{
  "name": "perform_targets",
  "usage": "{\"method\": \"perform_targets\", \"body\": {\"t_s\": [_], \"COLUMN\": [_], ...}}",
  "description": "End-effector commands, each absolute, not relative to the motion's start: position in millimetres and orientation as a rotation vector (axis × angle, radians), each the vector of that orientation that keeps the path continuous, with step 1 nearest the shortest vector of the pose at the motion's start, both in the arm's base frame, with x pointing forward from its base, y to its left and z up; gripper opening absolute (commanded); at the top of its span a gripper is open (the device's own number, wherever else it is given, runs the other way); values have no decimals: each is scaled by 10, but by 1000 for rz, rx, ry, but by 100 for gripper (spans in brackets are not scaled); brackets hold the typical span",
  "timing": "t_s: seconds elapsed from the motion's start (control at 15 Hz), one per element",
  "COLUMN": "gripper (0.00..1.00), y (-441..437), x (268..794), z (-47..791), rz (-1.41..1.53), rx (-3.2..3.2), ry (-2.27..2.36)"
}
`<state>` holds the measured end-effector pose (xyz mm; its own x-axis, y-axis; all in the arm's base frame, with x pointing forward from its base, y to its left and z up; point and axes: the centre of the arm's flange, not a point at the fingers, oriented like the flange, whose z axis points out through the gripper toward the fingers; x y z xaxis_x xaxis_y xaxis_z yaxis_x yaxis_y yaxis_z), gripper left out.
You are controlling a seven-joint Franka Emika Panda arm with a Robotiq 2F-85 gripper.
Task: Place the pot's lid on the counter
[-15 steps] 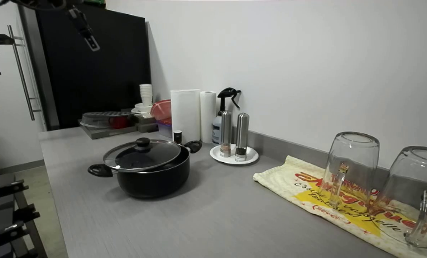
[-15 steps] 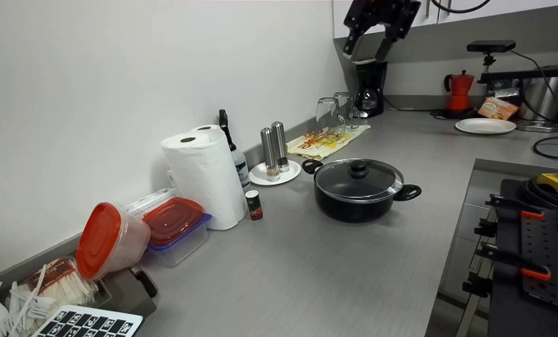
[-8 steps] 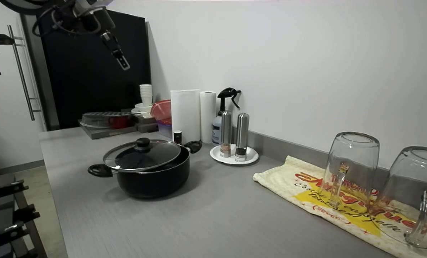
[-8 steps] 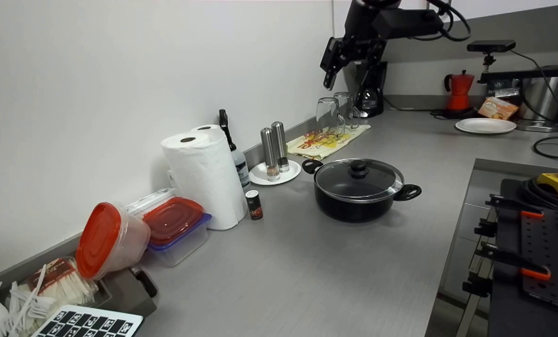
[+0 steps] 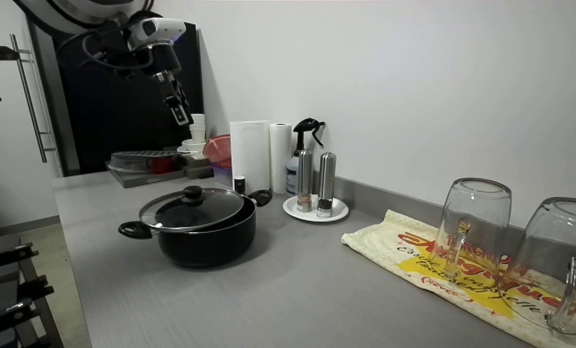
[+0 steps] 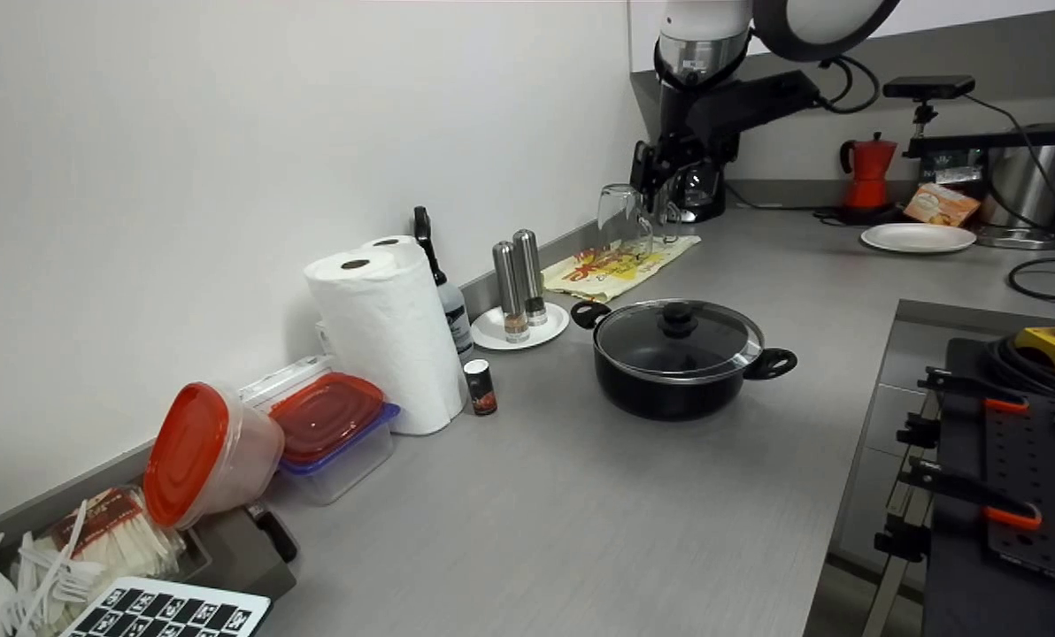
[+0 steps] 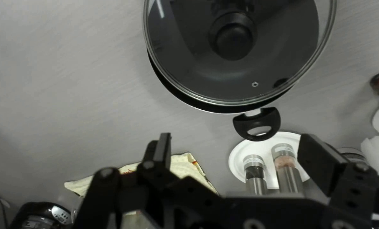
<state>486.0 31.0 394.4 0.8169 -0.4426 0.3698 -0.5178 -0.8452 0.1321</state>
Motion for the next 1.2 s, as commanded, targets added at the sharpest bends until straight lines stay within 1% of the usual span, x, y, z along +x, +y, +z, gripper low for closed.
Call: {"method": "perform_targets", "body": {"t_s": [0.0, 0.33, 0.67, 1.13], "gripper": [100, 100, 100, 100], "y": [236, 79, 77, 143], "x": [5218, 5404, 5521, 5446], "z": [3615, 3148, 2911, 2686], "rz": [386, 242, 132, 18], "rx": [2729, 2699, 2707, 2693], "ry": [-853, -950, -1007, -1043]}}
